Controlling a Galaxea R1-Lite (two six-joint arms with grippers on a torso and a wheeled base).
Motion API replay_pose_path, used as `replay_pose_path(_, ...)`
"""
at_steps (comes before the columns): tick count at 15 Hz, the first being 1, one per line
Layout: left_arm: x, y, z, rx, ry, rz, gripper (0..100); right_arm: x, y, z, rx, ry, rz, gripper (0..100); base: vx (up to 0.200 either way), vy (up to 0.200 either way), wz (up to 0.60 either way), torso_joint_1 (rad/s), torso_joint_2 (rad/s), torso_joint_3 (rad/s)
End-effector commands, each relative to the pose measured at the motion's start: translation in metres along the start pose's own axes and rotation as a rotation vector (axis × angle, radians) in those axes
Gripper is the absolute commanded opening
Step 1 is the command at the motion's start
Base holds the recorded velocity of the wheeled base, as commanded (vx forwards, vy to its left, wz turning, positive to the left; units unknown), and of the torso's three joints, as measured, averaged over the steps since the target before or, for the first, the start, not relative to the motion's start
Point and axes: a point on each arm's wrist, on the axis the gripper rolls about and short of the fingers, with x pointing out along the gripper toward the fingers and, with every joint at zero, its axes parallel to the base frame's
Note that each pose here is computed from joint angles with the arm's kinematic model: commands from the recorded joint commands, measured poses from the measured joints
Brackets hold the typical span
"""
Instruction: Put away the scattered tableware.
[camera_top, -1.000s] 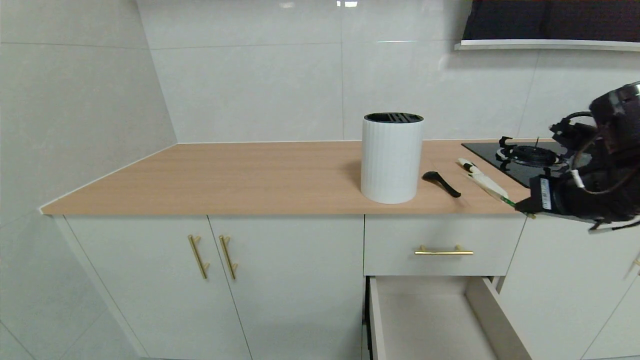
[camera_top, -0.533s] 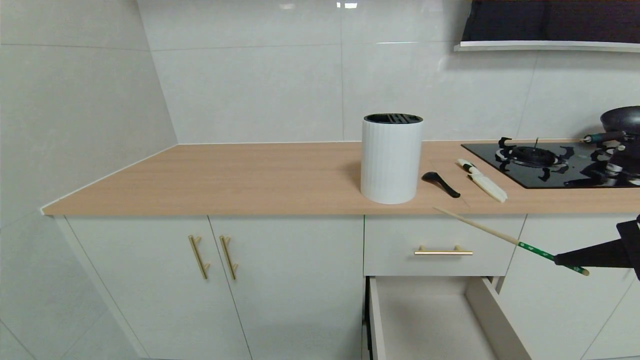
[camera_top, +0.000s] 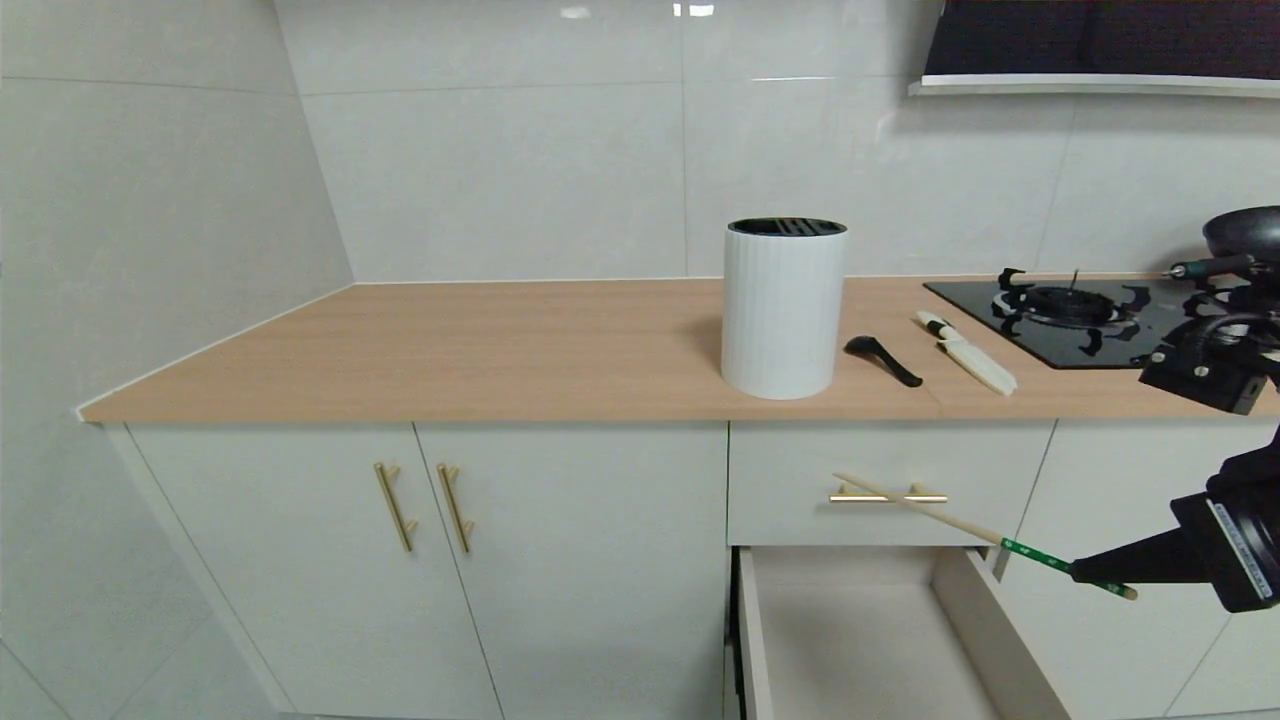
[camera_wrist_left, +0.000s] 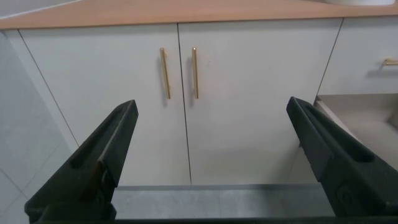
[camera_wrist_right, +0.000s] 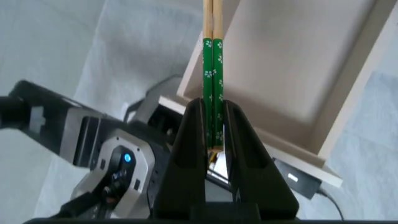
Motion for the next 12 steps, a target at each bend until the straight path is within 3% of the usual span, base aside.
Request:
replay_pose_path(1, 0.0, 0.0, 0.0, 0.0, 0.001, 0.0, 100, 0.011, 0.0, 0.001, 0.0, 0.042, 0.004, 0, 0.0, 0.0, 0.0, -0.159, 0.4, 0.246)
replay_pose_path(12, 0.0, 0.0, 0.0, 0.0, 0.001, 0.0, 100, 0.037, -0.006, 0.006, 0.02, 0.134, -0.001, 0, 0.0, 0.0, 0.0, -0.142, 0.44, 0.286)
